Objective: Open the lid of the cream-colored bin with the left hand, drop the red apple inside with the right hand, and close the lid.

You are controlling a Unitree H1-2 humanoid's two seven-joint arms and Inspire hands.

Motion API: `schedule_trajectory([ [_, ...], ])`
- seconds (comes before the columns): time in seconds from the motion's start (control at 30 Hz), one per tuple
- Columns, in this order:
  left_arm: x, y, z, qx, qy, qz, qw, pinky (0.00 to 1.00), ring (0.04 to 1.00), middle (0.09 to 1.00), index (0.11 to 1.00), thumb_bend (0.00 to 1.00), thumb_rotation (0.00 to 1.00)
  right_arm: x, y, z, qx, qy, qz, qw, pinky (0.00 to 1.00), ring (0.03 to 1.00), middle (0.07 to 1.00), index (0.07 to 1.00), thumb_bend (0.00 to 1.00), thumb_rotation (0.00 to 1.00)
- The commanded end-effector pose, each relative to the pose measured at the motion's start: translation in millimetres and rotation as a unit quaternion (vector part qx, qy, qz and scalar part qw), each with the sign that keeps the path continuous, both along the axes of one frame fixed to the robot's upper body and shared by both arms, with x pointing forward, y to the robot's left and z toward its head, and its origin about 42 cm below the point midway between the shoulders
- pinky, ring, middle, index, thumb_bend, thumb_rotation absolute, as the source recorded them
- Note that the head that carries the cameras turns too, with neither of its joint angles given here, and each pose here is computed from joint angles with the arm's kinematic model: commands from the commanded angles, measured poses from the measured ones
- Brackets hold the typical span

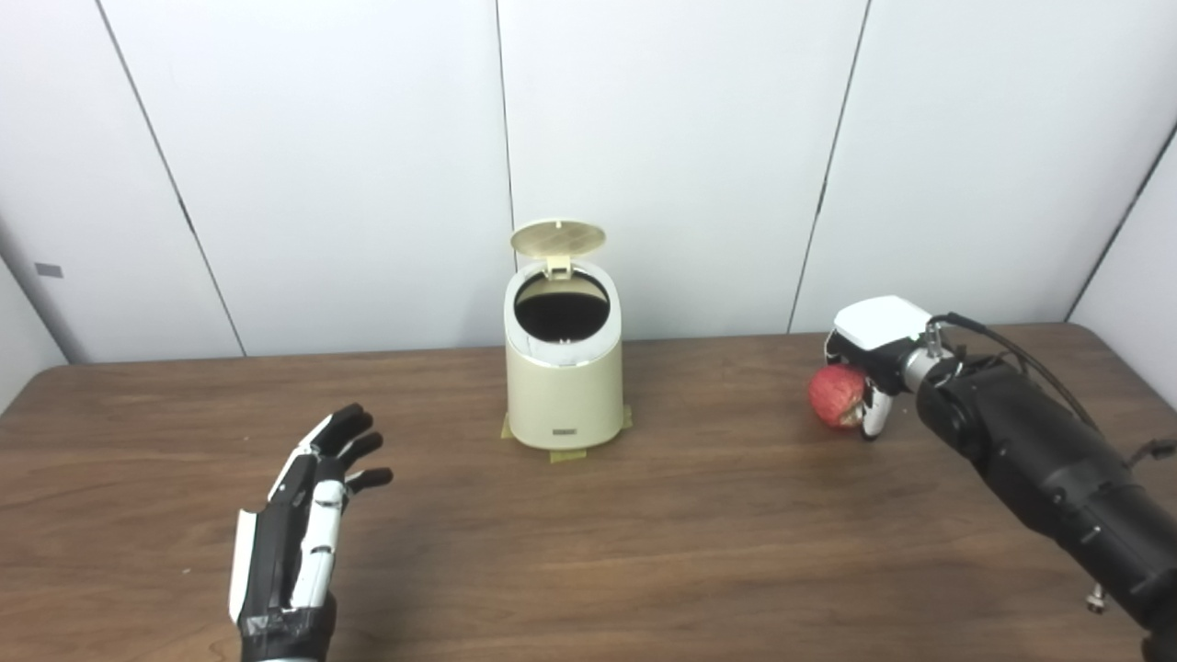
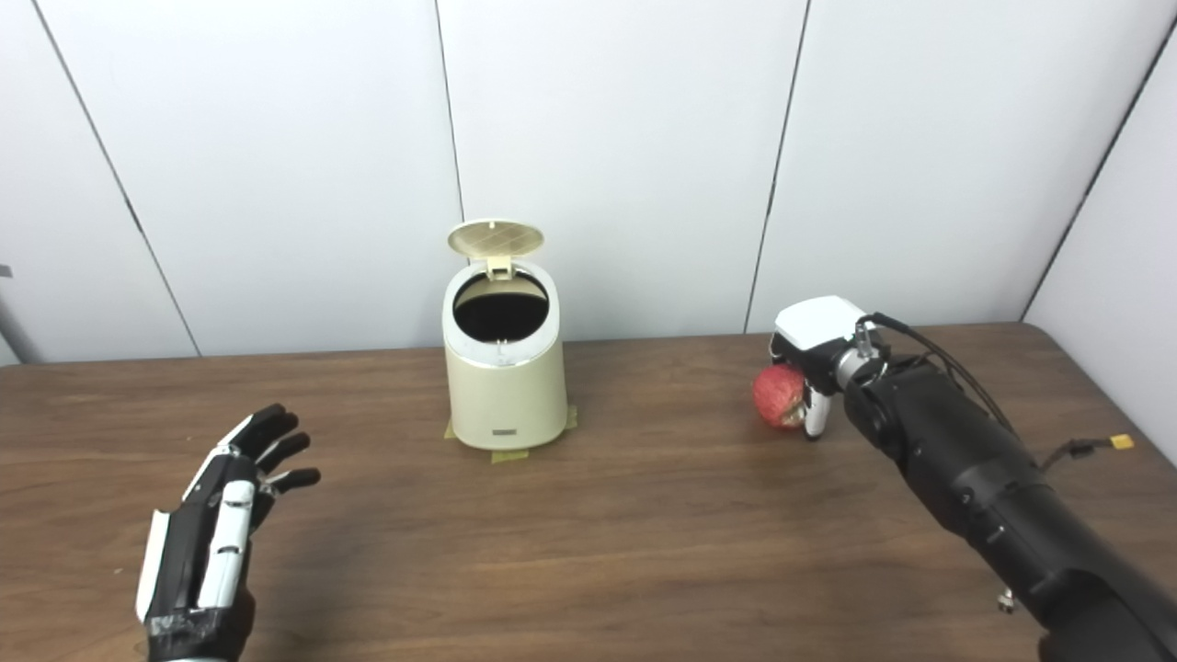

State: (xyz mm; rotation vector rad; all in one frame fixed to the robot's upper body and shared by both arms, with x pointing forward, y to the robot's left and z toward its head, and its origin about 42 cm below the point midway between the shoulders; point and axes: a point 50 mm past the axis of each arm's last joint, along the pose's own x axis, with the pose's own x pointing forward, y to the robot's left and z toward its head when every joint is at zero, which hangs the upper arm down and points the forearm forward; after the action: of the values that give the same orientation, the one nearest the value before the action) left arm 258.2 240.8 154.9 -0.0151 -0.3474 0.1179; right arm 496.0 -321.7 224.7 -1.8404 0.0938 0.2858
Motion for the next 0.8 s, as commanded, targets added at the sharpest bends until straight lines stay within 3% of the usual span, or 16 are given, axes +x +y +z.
schedule_trajectory([
  [0.0, -1.3, -1.5, 10.6, 0.003, -0.023, -0.004, 1.0, 0.67, 0.804, 0.836, 0.815, 0.28, 0.72, 11.6, -1.6, 32.2, 0.003, -0.048, -0.001, 0.999, 0.29, 0.383, 0.46, 0.539, 0.51, 0.0],
  [0.1, -1.0, -1.8, 10.6, 0.002, -0.024, -0.004, 1.0, 0.67, 0.807, 0.835, 0.814, 0.29, 0.72, 12.2, -2.0, 32.4, 0.011, -0.053, -0.015, 0.998, 0.31, 0.38, 0.459, 0.546, 0.51, 0.0],
  [0.43, 0.1, -1.6, 10.3, 0.006, -0.019, -0.003, 1.0, 0.67, 0.8, 0.832, 0.815, 0.28, 0.72, 5.2, -1.0, 38.4, 0.058, -0.073, -0.008, 0.996, 0.32, 0.374, 0.45, 0.553, 0.51, 0.0],
  [0.7, -0.4, -1.6, 10.4, 0.009, -0.022, -0.003, 1.0, 0.67, 0.797, 0.832, 0.815, 0.28, 0.72, 6.2, 4.5, 40.6, 0.043, -0.062, -0.011, 0.997, 0.29, 0.38, 0.443, 0.536, 0.51, 0.0],
  [0.77, -0.4, -1.5, 10.5, 0.008, -0.022, -0.004, 1.0, 0.67, 0.797, 0.834, 0.817, 0.29, 0.73, 7.1, 5.2, 40.9, 0.041, -0.036, -0.015, 0.998, 0.29, 0.378, 0.454, 0.531, 0.52, 0.0],
])
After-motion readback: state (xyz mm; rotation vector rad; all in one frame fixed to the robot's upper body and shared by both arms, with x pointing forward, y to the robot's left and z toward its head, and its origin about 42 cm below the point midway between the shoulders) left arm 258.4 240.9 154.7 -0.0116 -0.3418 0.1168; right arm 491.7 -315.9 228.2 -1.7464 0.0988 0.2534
